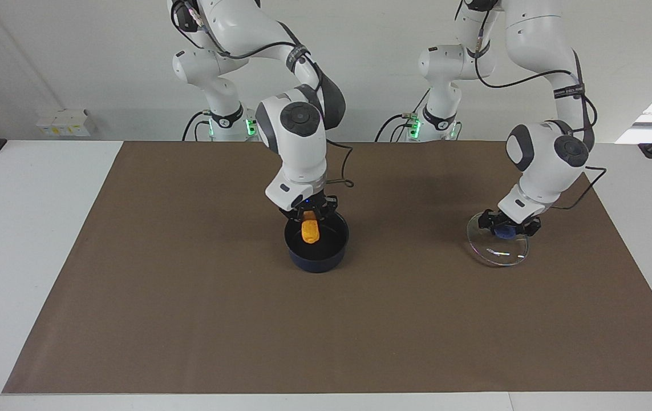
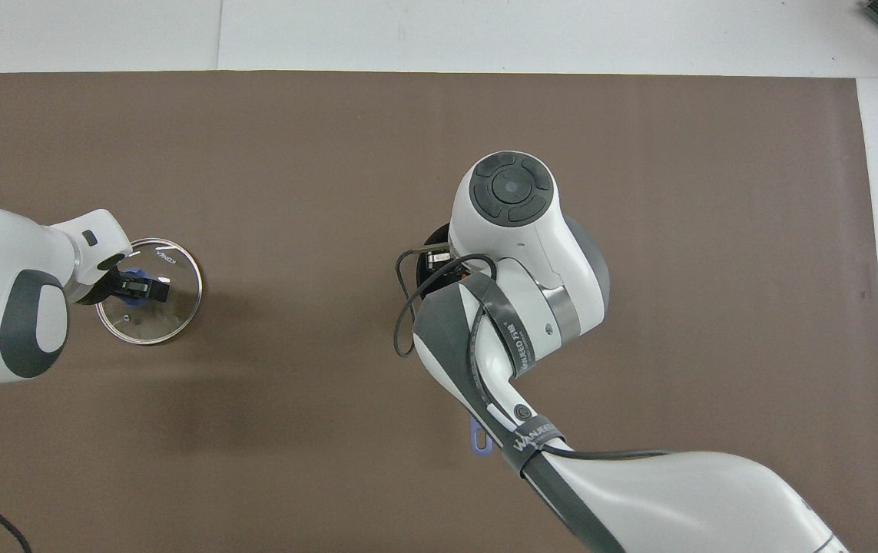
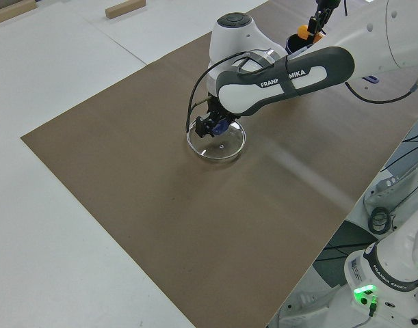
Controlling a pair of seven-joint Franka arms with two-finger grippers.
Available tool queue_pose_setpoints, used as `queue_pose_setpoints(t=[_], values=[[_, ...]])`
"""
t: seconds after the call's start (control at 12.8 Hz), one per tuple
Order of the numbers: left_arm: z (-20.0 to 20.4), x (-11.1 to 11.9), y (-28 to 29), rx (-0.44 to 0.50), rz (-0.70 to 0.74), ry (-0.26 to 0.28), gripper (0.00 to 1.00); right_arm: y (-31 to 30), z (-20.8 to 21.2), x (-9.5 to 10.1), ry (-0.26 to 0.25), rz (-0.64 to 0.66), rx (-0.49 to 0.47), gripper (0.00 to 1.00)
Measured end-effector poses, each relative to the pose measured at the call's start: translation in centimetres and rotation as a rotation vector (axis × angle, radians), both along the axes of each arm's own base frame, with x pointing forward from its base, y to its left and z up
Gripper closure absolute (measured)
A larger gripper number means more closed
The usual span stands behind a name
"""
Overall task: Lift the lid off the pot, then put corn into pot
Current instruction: 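Lift the lid aside with the left gripper while the right gripper carries the corn, then release the lid on the table with the left gripper and withdraw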
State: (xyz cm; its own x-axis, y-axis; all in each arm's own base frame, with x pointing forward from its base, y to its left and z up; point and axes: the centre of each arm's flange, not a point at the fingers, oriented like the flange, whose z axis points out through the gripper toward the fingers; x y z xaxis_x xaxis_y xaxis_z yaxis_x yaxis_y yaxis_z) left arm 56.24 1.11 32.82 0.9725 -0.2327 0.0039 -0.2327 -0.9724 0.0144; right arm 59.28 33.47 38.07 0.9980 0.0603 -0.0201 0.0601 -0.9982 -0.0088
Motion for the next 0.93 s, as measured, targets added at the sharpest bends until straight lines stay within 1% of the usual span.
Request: queue_pose_setpoints(t=[0.08,0.23,0.39,0.54,0.7,0.93], values=[[0.5,0.3,0.0,0.0,0.002,-0.012,0.0,-0.1,-0.8,-0.1,0.007,0.004,-0.005,0.61],[2.1,1.3,-0.1,-0.001,0.0,-0.046,0.0,-0.3,-1.9,-0.4,0.012,0.01,-0.008,0.61],[4.5,2.6,-0.4,-0.004,0.027,-0.069,0.0,-0.4,-2.5,-0.4,0.002,0.02,-0.004,0.61],[7.2,3.7,-1.3,-0.01,0.078,-0.075,0.0,-0.5,-3.1,-0.6,0.007,0.034,-0.006,0.61],[9.4,4.5,-2.6,-0.015,0.117,-0.077,0.0,-0.6,-3.5,-0.6,-0.001,0.042,-0.003,0.61],[13.2,5.2,-4.2,-0.017,0.121,-0.064,0.0,-0.7,-3.7,-0.4,-0.004,0.055,-0.002,0.61]])
